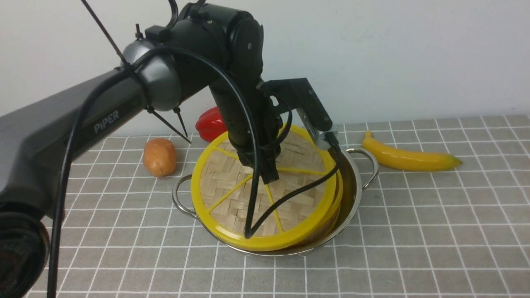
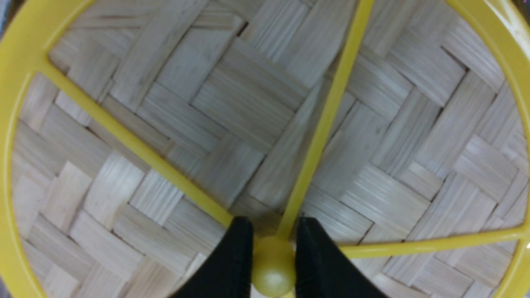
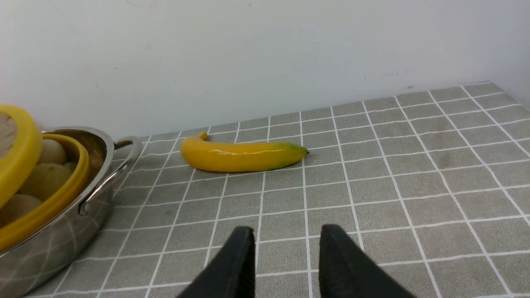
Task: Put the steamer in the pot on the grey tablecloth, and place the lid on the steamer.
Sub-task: 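Place the yellow bamboo steamer lid onto the steamer in the pot with the left gripper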
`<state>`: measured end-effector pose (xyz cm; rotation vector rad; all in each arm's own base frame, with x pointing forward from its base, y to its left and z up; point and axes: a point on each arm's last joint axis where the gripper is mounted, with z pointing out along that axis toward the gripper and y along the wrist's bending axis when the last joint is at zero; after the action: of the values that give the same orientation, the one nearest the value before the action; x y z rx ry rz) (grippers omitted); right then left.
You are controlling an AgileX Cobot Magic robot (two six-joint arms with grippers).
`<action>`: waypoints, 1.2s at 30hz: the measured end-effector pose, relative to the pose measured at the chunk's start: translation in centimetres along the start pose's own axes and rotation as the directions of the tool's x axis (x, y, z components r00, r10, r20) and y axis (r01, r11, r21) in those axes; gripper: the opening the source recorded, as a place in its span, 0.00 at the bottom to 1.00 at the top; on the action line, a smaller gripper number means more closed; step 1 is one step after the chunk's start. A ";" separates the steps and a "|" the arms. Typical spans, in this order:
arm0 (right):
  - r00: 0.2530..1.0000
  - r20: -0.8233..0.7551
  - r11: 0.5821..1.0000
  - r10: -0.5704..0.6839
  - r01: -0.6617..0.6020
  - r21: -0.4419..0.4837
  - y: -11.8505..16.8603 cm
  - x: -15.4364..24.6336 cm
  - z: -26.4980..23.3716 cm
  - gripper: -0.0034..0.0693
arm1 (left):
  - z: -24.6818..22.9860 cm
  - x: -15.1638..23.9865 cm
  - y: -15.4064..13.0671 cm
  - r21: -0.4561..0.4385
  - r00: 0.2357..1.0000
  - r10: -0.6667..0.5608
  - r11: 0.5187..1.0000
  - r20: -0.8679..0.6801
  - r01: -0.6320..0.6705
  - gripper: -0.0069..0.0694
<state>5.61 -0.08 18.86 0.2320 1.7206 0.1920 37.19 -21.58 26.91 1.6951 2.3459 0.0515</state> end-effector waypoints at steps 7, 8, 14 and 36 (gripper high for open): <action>1.000 0.000 1.000 0.000 0.000 0.000 0.0 0.0 0.0 0.38 | 0.0 -0.7 0.4 -0.046 0.995 0.063 0.997 0.072 -0.060 0.25; 1.000 0.000 1.000 0.000 0.000 0.000 0.0 0.0 0.0 0.38 | 0.1 -0.7 0.4 -0.045 0.995 0.067 0.997 0.074 -0.064 0.25; 1.000 0.000 1.000 0.000 0.000 0.000 0.0 0.0 0.0 0.38 | 1.1 -0.6 0.3 -0.020 0.996 0.074 0.997 0.043 -0.074 0.25; 1.000 0.000 1.000 0.000 0.000 0.000 0.0 0.0 0.0 0.38 | 1.5 -1.1 1.0 -0.093 0.984 0.163 0.983 0.069 -0.157 0.25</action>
<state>5.61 -0.08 18.86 0.2320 1.7206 0.1920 38.75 -22.44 25.79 1.8064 2.1175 0.1145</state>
